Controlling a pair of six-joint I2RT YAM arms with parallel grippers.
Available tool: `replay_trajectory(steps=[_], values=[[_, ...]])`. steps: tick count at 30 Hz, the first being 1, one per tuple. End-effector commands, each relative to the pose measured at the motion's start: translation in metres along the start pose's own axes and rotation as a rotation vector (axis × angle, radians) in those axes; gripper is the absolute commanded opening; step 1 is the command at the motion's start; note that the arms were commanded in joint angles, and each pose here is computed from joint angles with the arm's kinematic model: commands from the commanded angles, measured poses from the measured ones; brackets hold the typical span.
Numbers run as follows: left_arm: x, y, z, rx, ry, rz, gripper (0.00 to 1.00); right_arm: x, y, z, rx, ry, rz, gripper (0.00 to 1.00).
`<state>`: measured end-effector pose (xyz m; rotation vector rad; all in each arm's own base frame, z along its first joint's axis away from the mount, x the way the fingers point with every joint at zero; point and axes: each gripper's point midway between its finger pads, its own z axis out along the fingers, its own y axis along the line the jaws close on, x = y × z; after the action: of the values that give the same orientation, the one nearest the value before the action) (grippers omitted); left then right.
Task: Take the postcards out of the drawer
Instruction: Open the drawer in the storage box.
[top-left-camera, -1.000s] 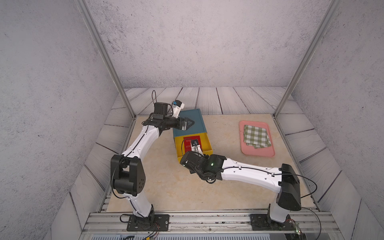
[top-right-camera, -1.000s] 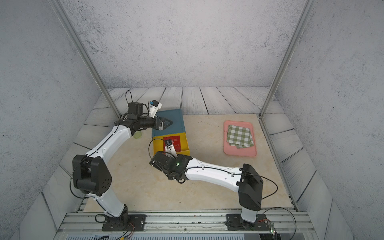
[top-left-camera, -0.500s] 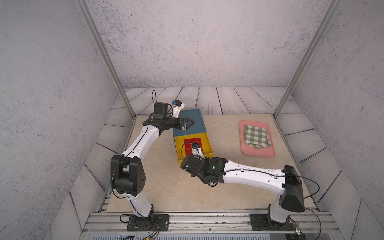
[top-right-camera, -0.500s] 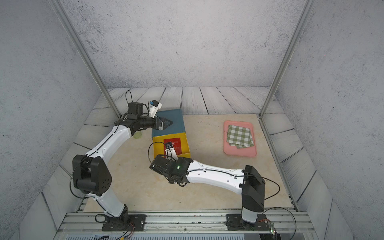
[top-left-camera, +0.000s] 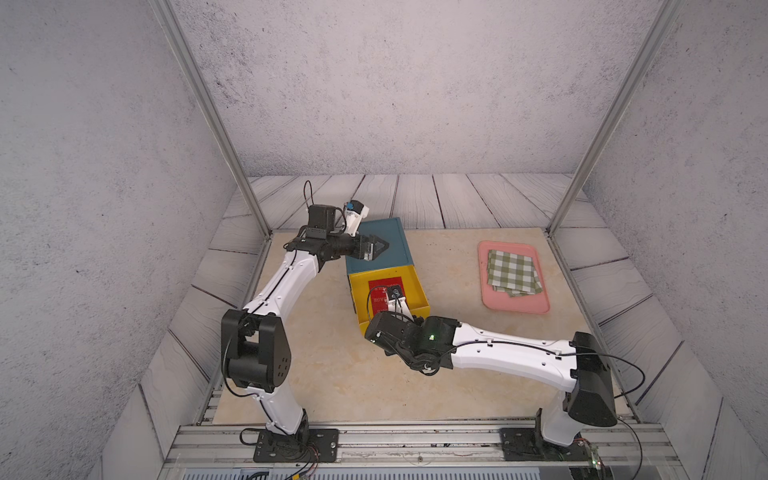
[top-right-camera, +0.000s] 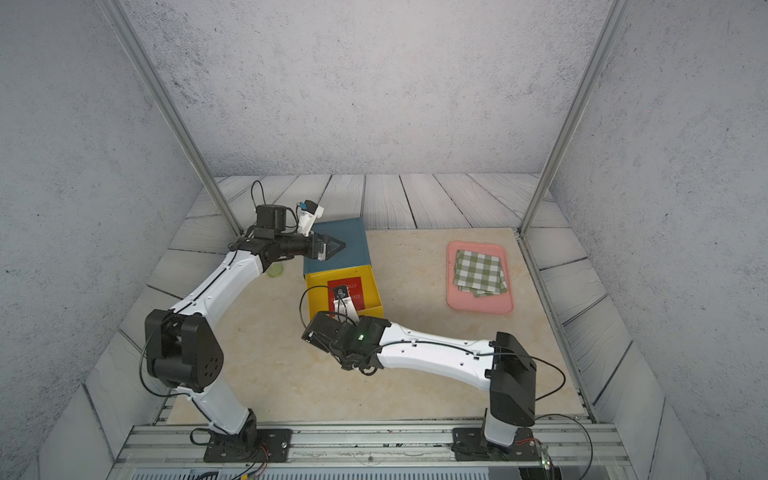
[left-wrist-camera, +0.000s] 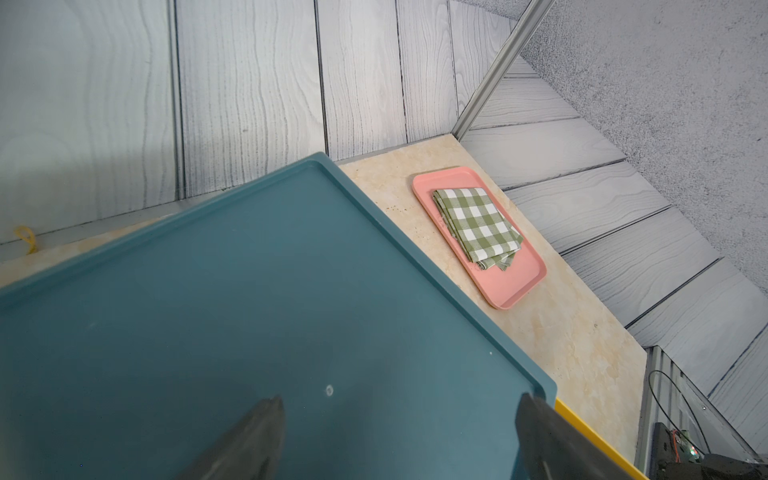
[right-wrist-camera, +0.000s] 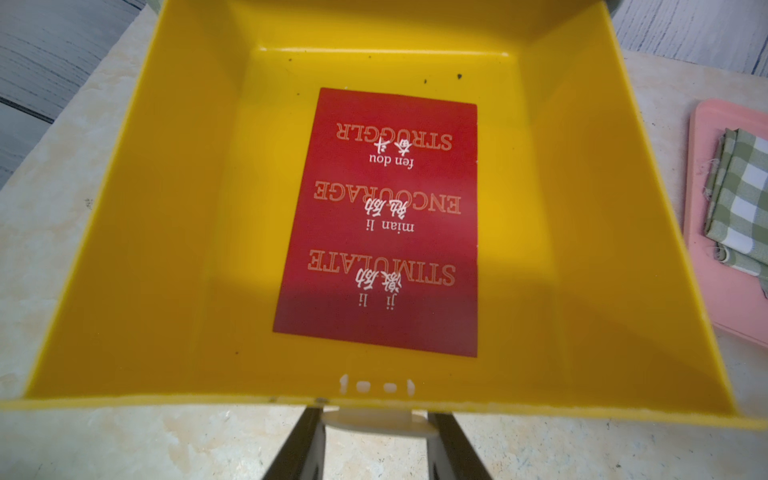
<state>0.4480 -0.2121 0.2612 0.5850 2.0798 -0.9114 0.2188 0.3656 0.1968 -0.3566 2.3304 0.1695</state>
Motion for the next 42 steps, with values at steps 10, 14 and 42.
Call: replay_trajectory(steps=[10,14,42], values=[[0.041,0.009,0.009,-0.017,0.117,-0.124,0.93,0.007,-0.001,0.002,0.0,0.016,0.003,0.39],[0.041,0.009,0.008,-0.018,0.115,-0.124,0.94,0.006,0.002,0.001,-0.01,0.014,0.001,0.39],[0.035,0.006,0.003,-0.03,0.102,-0.116,0.94,0.005,0.003,-0.004,-0.03,0.022,-0.003,0.63]])
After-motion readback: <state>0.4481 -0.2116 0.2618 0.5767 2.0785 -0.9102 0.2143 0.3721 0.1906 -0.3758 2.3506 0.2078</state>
